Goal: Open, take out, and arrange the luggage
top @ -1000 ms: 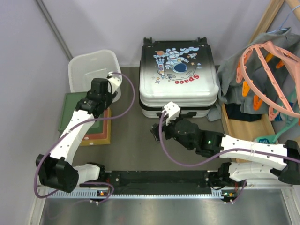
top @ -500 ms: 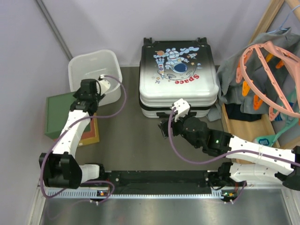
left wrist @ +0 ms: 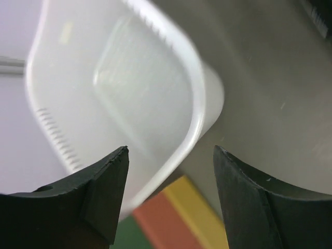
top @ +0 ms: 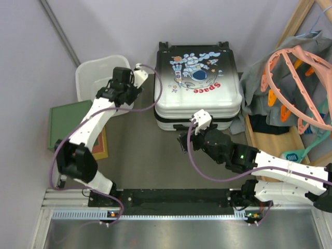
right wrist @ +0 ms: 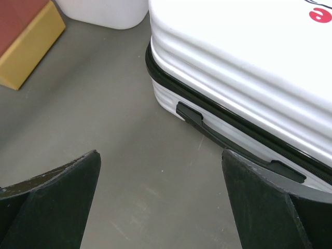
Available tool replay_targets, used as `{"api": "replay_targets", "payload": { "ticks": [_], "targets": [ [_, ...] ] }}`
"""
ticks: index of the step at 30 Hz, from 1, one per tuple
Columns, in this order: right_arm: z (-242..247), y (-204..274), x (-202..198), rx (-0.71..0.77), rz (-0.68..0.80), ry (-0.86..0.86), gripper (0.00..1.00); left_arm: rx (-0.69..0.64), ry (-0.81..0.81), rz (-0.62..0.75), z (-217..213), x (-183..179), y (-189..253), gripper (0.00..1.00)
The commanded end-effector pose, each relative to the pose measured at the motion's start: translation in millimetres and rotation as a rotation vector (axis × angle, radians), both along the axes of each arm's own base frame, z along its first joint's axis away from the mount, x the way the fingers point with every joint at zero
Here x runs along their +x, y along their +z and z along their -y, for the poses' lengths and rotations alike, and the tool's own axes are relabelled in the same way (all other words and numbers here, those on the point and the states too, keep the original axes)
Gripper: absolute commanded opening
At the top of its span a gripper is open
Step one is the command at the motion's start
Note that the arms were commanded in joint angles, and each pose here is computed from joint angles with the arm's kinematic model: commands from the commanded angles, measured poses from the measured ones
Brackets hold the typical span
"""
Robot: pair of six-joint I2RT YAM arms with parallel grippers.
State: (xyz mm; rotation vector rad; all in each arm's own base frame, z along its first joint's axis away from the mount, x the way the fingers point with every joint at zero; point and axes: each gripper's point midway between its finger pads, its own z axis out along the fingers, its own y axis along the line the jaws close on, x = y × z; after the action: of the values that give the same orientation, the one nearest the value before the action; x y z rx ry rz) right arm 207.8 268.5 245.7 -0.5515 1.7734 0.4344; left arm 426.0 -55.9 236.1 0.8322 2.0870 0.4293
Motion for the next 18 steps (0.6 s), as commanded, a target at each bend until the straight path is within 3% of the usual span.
{"api": "replay_targets", "payload": {
  "ticks": [1,4,7,12,18],
  "targets": [
    [8,1,4,-0.007,0.011,-0.025,0.99,-0.171,0.095,-0.083,21,26,-25,0.68],
    [11,0,6,-0.016,0.014,-0.039,0.99,-0.163,0.127,-0.058,23,54,-37,0.56],
    [13,-1,8,-0.021,0.013,-0.048,0.99,-0.188,0.095,-0.047,38,76,-36,0.50],
    [19,-9,14,-0.044,-0.002,-0.075,0.99,-0.144,0.142,-0.093,34,91,-64,0.49],
    [37,-25,36,-0.068,-0.112,-0.114,0.99,0.015,0.273,-0.141,-23,83,-89,0.49]
  ]
}}
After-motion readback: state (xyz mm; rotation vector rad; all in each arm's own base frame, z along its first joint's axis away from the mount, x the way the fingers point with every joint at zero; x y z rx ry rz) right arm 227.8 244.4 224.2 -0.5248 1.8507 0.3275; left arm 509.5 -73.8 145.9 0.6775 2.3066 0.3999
